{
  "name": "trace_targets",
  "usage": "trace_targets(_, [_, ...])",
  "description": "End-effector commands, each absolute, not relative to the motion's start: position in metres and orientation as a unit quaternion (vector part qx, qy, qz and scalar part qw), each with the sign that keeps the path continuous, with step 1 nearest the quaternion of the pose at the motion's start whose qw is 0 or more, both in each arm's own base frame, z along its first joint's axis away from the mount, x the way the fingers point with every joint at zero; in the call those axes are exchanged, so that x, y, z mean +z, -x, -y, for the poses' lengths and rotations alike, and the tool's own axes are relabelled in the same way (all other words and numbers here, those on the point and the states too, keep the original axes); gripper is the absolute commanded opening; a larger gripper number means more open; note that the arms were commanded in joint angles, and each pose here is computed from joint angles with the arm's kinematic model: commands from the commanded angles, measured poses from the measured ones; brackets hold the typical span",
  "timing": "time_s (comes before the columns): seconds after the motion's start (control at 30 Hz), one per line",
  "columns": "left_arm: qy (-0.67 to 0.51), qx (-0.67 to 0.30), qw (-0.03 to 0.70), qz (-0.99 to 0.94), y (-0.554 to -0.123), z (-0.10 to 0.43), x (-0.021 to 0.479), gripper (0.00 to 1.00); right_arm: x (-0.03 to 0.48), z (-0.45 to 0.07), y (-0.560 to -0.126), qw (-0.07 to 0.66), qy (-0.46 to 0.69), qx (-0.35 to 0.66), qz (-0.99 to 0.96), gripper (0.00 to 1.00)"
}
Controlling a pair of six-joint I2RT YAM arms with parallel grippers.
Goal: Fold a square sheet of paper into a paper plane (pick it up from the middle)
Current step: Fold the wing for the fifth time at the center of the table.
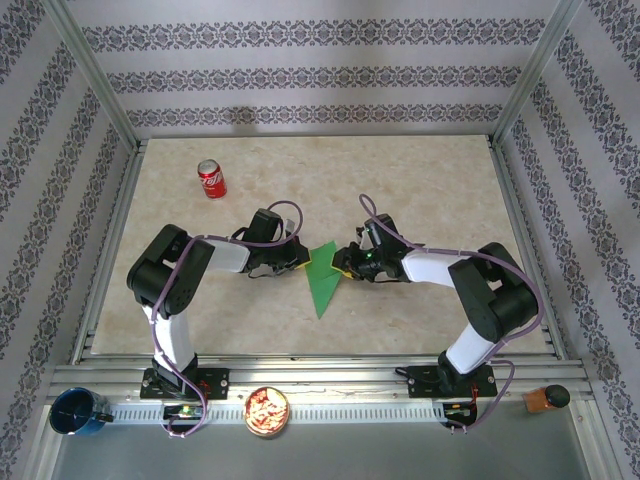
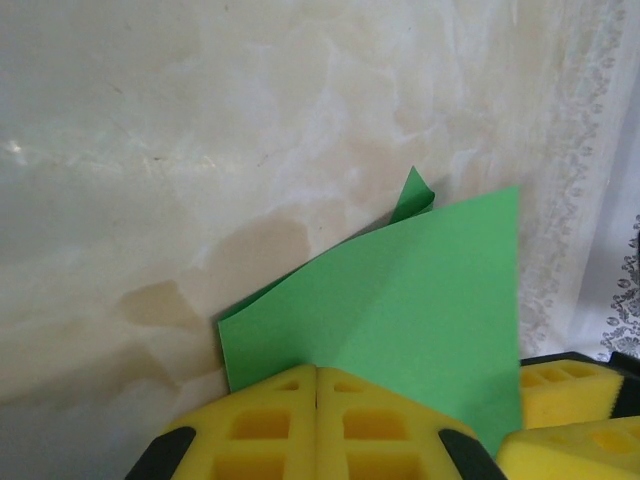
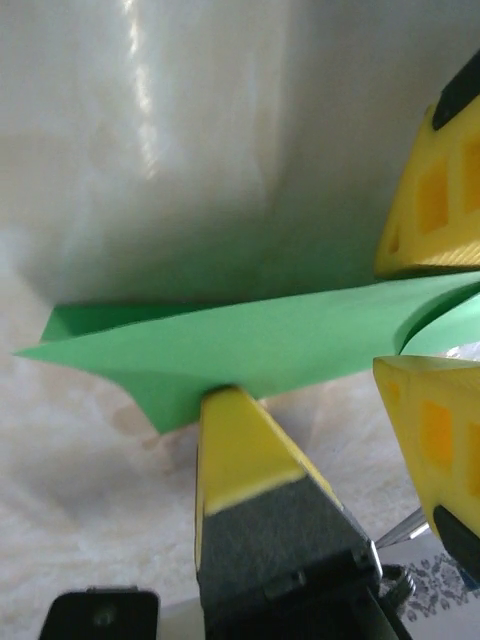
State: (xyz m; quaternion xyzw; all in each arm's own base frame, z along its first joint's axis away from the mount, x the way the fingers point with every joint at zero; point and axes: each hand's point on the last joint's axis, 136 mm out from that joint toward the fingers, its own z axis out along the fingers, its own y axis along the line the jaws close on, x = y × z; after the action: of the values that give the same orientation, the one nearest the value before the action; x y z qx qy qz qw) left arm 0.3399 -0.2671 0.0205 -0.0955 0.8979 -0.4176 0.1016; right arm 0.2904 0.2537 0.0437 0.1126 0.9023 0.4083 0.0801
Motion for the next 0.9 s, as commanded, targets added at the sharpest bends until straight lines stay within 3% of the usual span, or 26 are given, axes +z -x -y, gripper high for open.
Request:
trace_targets(0.0, [0.068,-0.399,0.079,-0.911,-0.331,0.271,-0.003,0.00,0.051,-0.259,-0.301,0.091,-0.066,0.426,-0.898,0.26])
trace_targets(0.53, [-0.042,-0.409,0.091,-0.907,-0.337,0.286,0.019,0.00,0.048,-0.264,-0.308,0.056,-0.036,0.452,-0.890,0.12])
trace_targets(0.67, [-0.049,-0.411,0.125,-0.902,-0.343,0.285,0.048,0.13,0.052,-0.260,-0.312,0.068,-0.068,0.450,-0.888,0.06])
trace_targets(0.87, [-0.094,-0.382,0.226,-0.891,-0.335,0.274,0.102,0.21,0.064,-0.243,-0.325,0.123,-0.173,0.445,-0.870,0.01])
